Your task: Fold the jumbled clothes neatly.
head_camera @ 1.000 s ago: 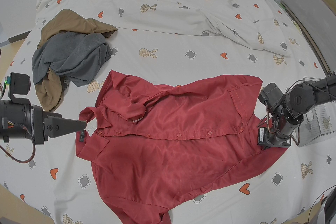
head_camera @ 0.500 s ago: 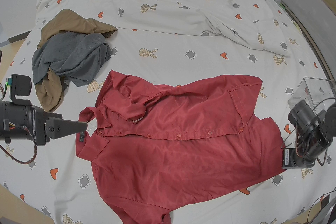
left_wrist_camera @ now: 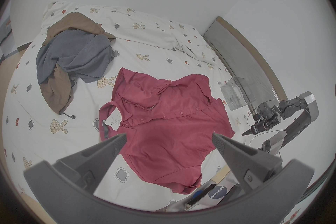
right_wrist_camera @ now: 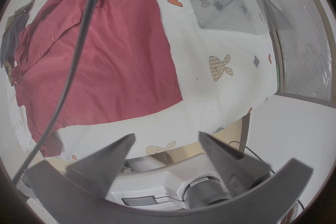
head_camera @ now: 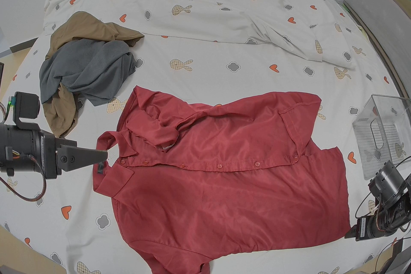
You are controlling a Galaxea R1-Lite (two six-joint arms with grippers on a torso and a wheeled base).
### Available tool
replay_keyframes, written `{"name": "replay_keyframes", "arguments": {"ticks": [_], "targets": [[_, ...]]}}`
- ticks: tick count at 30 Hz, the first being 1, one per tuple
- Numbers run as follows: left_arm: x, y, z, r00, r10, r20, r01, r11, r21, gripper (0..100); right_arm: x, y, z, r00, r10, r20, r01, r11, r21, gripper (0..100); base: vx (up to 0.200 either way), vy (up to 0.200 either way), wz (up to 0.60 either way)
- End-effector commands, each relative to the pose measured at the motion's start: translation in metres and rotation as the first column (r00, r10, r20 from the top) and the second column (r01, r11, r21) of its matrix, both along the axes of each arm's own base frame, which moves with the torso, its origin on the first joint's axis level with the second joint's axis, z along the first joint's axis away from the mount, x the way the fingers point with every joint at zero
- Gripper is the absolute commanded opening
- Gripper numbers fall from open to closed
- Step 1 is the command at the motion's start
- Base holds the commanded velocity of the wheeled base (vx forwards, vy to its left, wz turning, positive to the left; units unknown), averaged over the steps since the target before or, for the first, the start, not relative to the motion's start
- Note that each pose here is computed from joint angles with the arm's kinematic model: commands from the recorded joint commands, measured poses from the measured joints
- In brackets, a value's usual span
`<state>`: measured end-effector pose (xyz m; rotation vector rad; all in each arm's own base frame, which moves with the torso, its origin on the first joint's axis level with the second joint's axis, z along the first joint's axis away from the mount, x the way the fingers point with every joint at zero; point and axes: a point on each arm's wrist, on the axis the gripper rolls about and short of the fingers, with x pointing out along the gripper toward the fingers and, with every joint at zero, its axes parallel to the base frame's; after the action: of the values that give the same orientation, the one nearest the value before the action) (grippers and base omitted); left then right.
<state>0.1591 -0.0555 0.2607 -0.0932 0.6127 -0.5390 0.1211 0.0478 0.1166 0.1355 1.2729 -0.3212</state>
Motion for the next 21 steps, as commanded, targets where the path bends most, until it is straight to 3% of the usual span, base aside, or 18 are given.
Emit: {"name": "replay_keyframes", "arguments": {"ticks": [1,7,11,13,14,16,17,20,21], "targets": [[0.001,0.0,-0.001,1.0,-0.002,-0.003,0.002,1.0,0.001,100,-0.006,-0.001,0.008,0.998,-0.004,0.062,0.003,1.0,0.026,100,0.0,0.0,0.0],[0.0,0.0,-0.001,1.0,0.0,0.0,0.0,1.0,0.0,100,0.01,0.001,0.039,0.976,-0.033,0.213,0.013,0.995,0.094,100,0.0,0.0,0.0],[0.0,0.0,0.0,1.0,0.0,0.003,0.0,1.0,-0.002,100,0.035,0.005,0.062,0.94,-0.051,0.337,0.004,0.991,0.137,100,0.0,0.0,0.0],[-0.001,0.0,0.001,1.0,0.0,0.009,0.0,1.0,-0.004,100,0.064,0.007,0.06,0.919,-0.038,0.393,-0.012,0.992,0.123,100,0.0,0.0,0.0],[-0.001,0.0,0.002,1.0,0.001,0.019,-0.001,1.0,-0.008,100,0.089,0.01,0.055,0.895,0.0,0.447,-0.05,0.994,0.099,100,0.0,0.0,0.0],[-0.001,0.0,0.002,1.0,0.001,0.02,-0.001,1.0,-0.009,100,0.093,0.01,0.054,0.888,0.007,0.459,-0.057,0.994,0.096,100,0.0,0.0,0.0],[-0.002,0.001,0.001,1.0,0.001,0.029,-0.001,1.0,-0.011,100,0.124,0.01,0.042,0.856,0.048,0.515,-0.103,0.991,0.079,100,0.0,0.0,0.0],[-0.004,0.001,0.001,0.999,0.002,0.046,-0.001,1.0,-0.017,100,0.164,0.01,0.024,0.819,0.079,0.569,-0.206,0.965,0.162,100,0.0,0.0,0.0],[-0.005,0.001,0.002,0.999,0.002,0.051,-0.001,1.0,-0.018,100,0.179,0.006,0.022,0.798,0.077,0.598,-0.261,0.938,0.228,100,0.0,0.0,0.0]]}}
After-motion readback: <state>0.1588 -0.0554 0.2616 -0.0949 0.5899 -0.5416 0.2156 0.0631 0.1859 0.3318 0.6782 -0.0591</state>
